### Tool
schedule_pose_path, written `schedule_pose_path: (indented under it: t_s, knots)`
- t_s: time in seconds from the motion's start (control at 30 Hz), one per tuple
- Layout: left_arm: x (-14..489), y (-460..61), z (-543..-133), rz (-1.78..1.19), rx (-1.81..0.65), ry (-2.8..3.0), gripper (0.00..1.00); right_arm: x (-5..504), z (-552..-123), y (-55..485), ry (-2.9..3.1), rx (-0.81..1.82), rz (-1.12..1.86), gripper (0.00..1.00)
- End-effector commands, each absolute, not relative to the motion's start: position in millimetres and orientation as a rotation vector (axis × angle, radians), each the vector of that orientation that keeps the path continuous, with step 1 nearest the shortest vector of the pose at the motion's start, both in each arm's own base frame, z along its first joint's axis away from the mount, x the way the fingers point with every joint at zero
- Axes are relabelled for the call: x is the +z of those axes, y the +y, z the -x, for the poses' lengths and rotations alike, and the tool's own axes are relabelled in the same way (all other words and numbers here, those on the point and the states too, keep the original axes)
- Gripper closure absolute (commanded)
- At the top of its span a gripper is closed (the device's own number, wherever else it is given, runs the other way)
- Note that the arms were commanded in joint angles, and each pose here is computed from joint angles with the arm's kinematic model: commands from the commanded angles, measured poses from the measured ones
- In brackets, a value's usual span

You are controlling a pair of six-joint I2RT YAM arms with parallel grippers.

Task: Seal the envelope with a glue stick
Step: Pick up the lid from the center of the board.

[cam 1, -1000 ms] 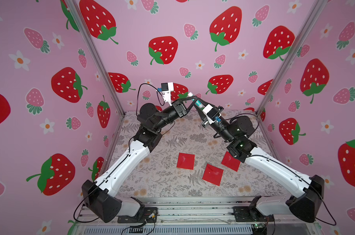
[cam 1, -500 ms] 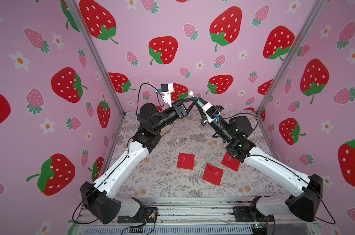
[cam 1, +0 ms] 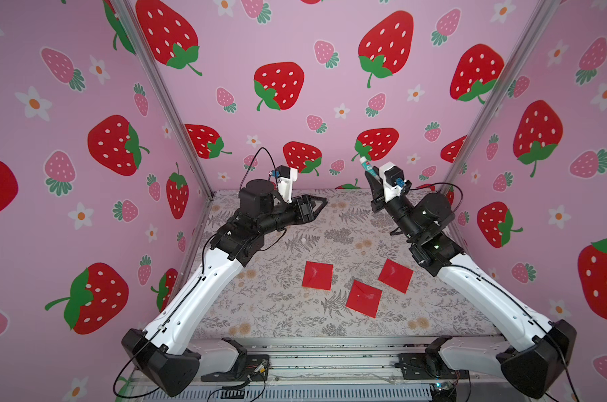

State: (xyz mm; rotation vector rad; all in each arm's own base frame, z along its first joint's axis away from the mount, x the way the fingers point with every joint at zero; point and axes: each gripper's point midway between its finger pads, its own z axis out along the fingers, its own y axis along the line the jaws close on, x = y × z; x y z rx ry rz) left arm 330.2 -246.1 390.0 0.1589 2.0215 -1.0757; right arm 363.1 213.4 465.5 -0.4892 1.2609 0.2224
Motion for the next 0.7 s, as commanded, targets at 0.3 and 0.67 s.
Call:
schedule_pose_path:
  t_s: [0.3,0.67]
  knots:
    - [213,-214,-410,-0.092,-0.481,2.701,0.51,391,-380,170,1.521,0.312,0.41,0.99]
    - [114,-207,-465,-0.039,-0.146,2.91,0.5,375,-387,159,1.561,0.302,0.388,0.99]
